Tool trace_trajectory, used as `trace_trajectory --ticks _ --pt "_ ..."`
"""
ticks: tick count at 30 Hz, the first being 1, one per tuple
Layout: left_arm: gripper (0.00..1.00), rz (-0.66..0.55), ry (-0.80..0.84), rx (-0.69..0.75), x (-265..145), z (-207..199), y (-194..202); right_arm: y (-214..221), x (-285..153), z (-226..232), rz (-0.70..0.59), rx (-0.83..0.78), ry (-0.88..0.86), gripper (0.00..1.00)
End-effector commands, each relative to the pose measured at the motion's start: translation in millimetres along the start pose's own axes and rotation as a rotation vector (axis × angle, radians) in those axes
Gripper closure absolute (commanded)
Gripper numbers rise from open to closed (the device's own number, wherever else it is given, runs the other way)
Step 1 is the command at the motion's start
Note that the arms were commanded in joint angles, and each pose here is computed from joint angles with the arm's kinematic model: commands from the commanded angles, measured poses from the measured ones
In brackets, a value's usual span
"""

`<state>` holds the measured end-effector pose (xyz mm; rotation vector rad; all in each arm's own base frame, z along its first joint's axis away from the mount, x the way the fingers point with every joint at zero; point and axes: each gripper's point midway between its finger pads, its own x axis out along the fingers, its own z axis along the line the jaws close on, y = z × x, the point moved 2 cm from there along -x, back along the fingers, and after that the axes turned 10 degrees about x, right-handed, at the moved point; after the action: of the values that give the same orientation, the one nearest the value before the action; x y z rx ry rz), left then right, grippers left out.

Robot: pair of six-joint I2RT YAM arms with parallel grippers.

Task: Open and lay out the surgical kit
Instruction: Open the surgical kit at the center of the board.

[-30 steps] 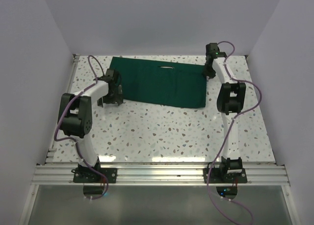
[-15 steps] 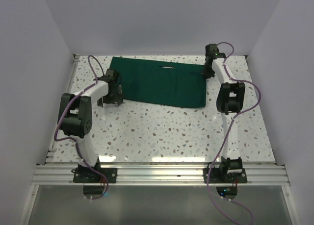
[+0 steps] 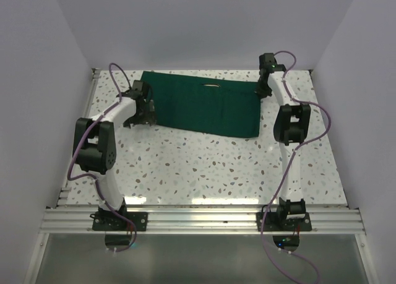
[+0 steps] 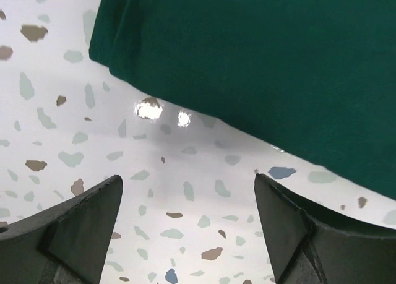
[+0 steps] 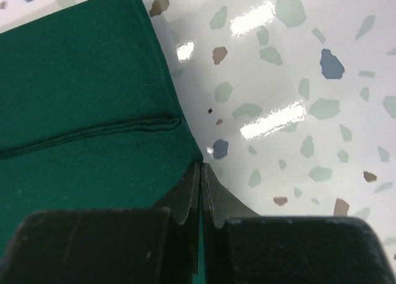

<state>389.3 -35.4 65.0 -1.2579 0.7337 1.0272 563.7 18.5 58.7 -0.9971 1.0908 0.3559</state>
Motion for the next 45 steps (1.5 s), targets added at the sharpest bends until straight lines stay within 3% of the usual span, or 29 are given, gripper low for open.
trace_trajectory --ticks 1,9,20,24,26,30,37,45 --pt "0.09 -0.084 0.045 -0.039 -21.5 -1.3 -31.0 -30.7 -75.7 5.8 -0.104 0.0 -0.038 1.0" --pt "0.09 -0.153 0.123 -0.082 -45.1 -5.8 -44.3 -8.7 -118.1 8.1 -0.092 -0.097 0.007 1.0" --pt "0.09 -0.132 0.174 -0.077 -43.3 -9.3 -19.9 40.8 -118.2 -13.8 0.035 -0.154 0.129 1.0" --pt "0.09 -0.153 0.159 -0.077 -49.5 -3.9 -16.9 79.7 -131.3 17.8 0.072 -0.235 -0.003 1.0" --pt "0.09 -0.153 0.149 -0.079 -49.3 -1.7 -15.5 96.8 -133.3 29.2 0.102 -0.267 -0.047 0.94" --pt "0.09 -0.167 0.141 -0.091 -52.3 0.1 -19.3 134.3 -130.6 49.5 0.172 -0.335 -0.099 1.0" --pt "0.09 -0.185 0.119 -0.099 -59.7 5.7 -26.8 132.5 -122.8 59.8 0.167 -0.366 -0.118 1.0" --pt "0.07 -0.226 0.127 -0.122 -78.2 9.9 -29.6 140.0 -147.9 65.4 0.199 -0.384 -0.188 1.0"
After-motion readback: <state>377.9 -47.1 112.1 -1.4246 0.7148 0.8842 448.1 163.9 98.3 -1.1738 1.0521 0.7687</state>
